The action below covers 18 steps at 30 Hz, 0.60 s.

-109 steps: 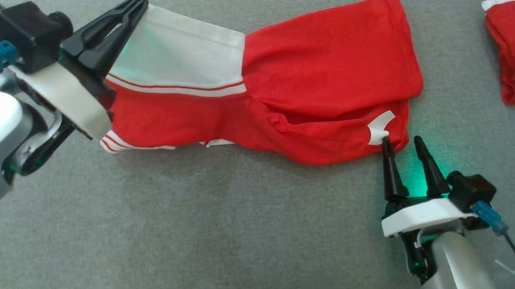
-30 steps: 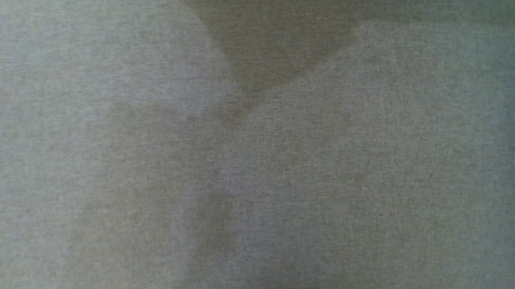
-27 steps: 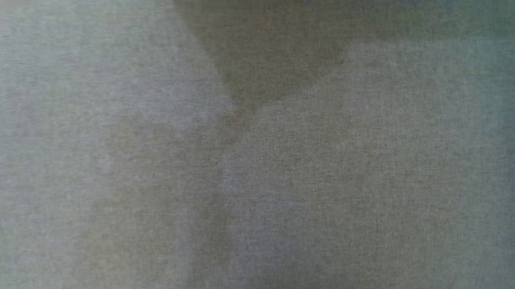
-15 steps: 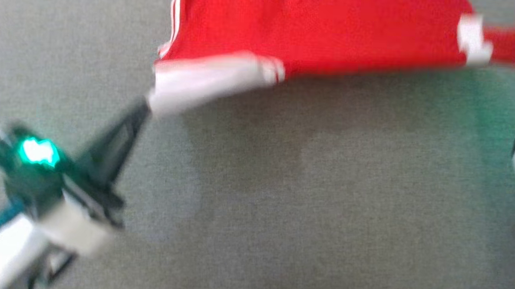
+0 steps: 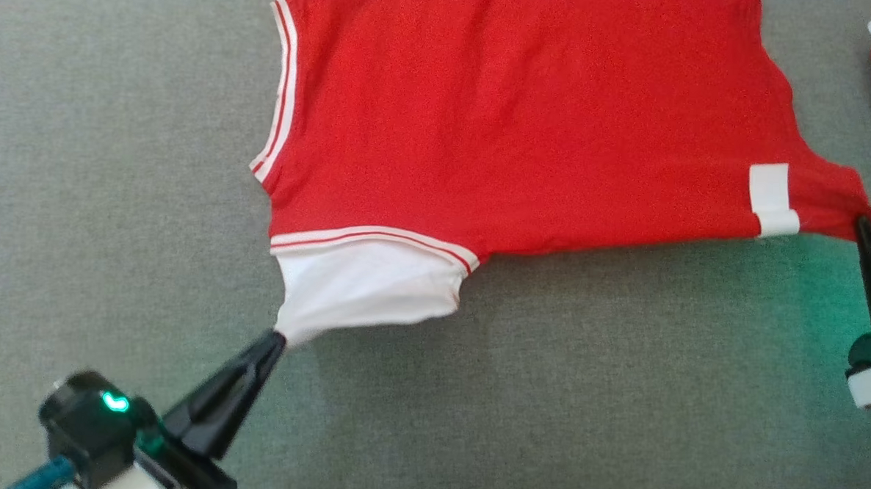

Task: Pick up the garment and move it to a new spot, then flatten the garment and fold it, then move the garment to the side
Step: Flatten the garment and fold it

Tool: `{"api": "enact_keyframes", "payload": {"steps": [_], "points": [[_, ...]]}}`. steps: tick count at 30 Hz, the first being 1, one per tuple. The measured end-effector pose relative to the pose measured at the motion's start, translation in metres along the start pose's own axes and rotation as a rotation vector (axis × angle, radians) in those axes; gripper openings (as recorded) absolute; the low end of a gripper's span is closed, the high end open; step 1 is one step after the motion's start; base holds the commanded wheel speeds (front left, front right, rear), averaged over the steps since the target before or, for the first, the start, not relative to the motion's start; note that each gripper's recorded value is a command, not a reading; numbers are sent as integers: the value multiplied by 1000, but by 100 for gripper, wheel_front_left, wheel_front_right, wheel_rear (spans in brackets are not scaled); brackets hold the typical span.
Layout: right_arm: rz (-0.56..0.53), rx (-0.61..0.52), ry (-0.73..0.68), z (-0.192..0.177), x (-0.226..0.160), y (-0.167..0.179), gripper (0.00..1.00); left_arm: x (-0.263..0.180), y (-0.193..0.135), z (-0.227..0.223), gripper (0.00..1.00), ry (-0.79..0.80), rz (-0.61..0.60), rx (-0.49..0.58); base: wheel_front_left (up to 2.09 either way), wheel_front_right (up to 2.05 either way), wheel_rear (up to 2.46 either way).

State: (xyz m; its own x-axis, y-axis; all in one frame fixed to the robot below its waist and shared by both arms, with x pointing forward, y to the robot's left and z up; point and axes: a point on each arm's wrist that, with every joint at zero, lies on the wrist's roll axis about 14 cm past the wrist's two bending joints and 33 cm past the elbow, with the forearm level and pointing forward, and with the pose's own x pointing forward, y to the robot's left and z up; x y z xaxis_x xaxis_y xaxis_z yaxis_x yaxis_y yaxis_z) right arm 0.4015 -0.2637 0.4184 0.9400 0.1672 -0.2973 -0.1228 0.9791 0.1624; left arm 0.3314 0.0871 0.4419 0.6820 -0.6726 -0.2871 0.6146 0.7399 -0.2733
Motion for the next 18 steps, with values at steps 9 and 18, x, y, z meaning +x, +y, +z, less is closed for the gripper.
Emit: {"api": "enact_keyframes", "payload": {"steps": [9,18], "points": [[-6,27,-28,12,36,4,0,49,41,51,0,-126,-41,154,0,0,0],[-22,31,-26,18,85,-5,0,111,90,110,0,-210,-54,350,0,0,0]]}}
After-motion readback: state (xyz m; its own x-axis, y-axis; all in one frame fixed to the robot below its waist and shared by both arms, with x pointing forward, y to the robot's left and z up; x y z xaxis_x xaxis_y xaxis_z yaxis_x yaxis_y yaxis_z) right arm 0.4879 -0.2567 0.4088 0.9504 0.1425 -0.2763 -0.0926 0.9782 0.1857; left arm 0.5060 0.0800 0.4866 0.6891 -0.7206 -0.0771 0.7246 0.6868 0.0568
